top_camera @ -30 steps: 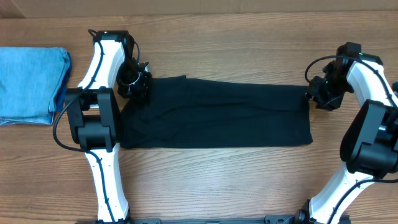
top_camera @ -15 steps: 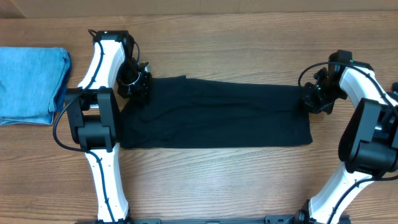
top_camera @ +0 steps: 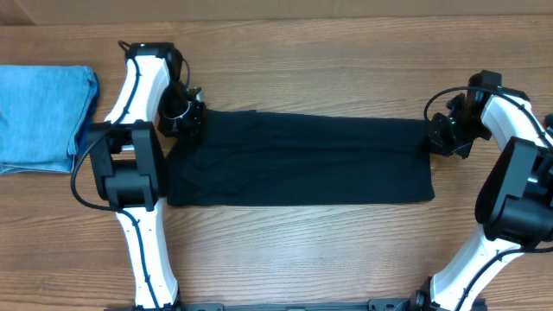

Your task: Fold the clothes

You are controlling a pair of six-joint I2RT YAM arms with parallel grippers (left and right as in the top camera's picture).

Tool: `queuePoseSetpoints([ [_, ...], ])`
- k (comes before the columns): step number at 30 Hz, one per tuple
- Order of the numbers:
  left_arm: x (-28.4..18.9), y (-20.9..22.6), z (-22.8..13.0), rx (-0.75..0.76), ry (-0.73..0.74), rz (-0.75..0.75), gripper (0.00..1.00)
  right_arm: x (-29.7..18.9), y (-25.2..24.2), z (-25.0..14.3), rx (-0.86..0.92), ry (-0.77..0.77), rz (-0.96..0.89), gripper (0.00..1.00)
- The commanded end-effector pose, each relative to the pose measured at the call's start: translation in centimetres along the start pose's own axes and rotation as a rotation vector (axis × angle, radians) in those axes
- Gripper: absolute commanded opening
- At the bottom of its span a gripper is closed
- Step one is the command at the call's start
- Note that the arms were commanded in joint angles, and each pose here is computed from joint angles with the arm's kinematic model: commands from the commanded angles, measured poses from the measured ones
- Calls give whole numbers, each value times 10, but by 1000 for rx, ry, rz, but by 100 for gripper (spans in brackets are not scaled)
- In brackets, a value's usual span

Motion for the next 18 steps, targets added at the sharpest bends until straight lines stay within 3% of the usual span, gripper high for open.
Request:
queuePoseSetpoints([
  [1, -2, 26, -2, -56, 9, 36, 4, 2, -12, 4, 15, -14, -36, 8],
  [5, -2, 28, -2, -61, 8, 34, 4, -2, -13, 9, 16, -29, -35, 40],
  [16, -2, 28, -3, -62, 11, 33, 4, -22, 7, 20, 1, -48, 36, 42],
  [18, -2, 27, -3, -63, 14, 28, 8, -23, 9, 21, -4, -54, 42, 42],
])
Point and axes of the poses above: each gripper's point midway between its finger pads, its own x axis out along the fingers, its own y axis along the line the jaws close on, z = x × y, the point moved 1 cm from there along -x, back along the fingers, and after that the axes turned 2 degrees about -x, right-handed, at the moved point
